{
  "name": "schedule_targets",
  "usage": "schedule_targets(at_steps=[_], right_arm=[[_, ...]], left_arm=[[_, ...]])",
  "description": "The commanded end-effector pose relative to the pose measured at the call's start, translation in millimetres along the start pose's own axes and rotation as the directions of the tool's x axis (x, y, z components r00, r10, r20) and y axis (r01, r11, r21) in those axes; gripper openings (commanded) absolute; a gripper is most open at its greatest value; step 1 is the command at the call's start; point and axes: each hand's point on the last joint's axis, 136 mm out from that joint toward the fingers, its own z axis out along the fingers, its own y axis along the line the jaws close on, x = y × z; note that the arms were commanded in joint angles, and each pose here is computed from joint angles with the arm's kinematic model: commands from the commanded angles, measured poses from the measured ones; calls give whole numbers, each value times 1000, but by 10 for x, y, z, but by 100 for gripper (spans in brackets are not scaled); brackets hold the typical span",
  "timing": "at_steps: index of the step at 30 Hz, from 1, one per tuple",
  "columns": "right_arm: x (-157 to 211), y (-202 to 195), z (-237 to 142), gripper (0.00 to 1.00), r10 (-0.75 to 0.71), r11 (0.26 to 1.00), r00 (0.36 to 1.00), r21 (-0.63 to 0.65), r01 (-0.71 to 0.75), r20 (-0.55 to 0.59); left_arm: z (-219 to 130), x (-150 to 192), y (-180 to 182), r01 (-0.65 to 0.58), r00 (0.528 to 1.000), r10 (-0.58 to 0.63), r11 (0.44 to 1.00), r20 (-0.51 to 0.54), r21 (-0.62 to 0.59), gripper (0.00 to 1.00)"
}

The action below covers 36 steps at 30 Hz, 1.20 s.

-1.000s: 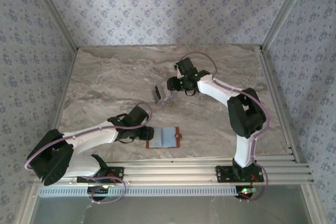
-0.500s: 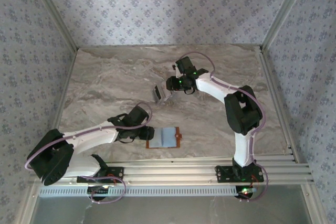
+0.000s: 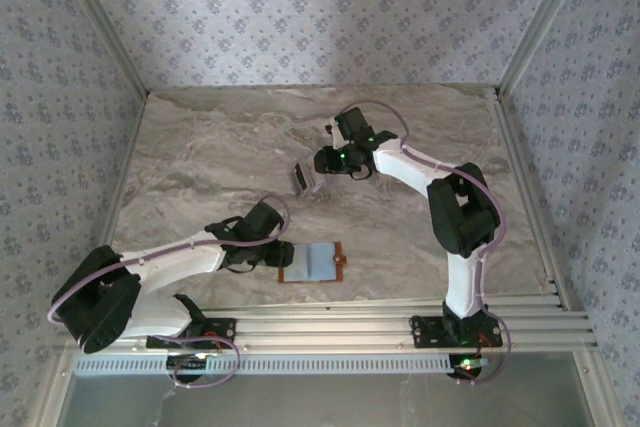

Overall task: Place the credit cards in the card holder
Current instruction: Pick up the credit card from the storage box.

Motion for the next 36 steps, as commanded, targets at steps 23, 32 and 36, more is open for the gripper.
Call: schedule_targets(at_steps=[23,32,36], right_arm=[[-94,123,-91,26,-5,997,1000,-82,5,1],[-116,124,-142,17,-6,997,1000,-78,7,7],[-133,108,-183,13,-9,998,1000,-61,10,12]], left_arm=[[34,16,-29,-19,1000,19,1000,-13,5,51],[43,12,-33,-20,1000,20,1000,-16,5,51],[44,12,-31,-20,1000,21,1000,-16,3,51]])
